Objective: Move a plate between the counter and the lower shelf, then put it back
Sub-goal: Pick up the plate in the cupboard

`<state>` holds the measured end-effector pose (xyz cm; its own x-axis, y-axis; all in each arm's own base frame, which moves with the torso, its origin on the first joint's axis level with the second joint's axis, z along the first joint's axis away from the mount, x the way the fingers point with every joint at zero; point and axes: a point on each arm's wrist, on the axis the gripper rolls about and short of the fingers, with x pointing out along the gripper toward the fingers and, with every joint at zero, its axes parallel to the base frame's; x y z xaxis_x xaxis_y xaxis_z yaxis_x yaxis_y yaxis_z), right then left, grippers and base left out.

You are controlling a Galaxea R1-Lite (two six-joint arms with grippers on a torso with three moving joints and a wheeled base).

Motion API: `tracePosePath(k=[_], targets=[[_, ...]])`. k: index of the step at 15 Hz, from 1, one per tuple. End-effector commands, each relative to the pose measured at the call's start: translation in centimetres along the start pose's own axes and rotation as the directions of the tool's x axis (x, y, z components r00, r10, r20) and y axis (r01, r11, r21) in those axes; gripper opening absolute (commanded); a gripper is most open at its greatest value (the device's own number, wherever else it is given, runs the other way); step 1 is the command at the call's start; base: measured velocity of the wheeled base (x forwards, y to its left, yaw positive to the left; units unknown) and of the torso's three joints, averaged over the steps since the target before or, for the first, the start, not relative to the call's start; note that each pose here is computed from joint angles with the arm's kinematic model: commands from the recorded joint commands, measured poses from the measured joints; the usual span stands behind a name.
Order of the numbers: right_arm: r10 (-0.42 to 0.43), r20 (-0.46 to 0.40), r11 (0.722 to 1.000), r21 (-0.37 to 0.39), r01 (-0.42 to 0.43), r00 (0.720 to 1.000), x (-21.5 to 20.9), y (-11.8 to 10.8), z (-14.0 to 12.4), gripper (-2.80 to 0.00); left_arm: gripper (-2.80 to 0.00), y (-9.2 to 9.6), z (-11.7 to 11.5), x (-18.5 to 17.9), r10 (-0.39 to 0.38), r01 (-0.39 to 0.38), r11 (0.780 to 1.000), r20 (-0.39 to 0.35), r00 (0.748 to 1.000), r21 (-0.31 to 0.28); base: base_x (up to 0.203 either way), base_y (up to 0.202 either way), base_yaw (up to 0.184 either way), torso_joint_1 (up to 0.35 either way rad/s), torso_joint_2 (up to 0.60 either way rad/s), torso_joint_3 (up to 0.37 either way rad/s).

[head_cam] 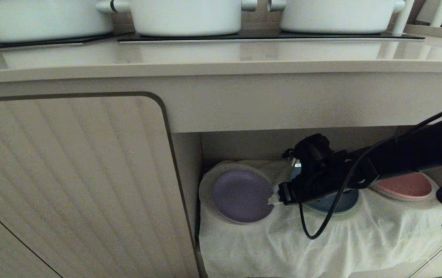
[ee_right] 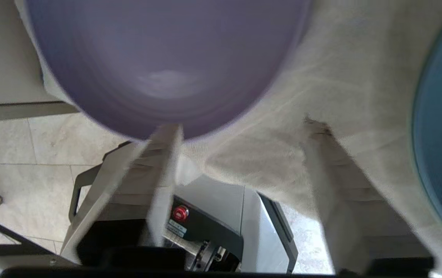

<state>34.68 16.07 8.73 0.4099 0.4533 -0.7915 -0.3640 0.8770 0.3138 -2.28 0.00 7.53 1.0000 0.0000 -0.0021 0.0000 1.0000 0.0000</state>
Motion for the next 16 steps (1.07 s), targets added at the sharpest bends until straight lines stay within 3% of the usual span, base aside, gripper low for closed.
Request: tracePosePath(k=[1, 16], targets=[[0.0, -0.008, 1.0, 0.003, 0.0, 1.0, 0.6, -0.1, 0.0, 0.0, -2.8, 0.0, 0.0, 0.0, 0.0, 0.0, 1.0, 0.001, 1.0, 0.0, 0.0, 0.0, 0.0, 0.0, 0.0, 0.0], [0.004, 0.0, 1.0, 0.008, -0.004, 1.0, 4.7, 1.6, 1.4, 0.0, -2.8, 0.0, 0.0, 0.0, 0.0, 0.0, 1.0, 0.001, 1.0, 0.0, 0.0, 0.0, 0.0, 0.0, 0.0, 0.0]])
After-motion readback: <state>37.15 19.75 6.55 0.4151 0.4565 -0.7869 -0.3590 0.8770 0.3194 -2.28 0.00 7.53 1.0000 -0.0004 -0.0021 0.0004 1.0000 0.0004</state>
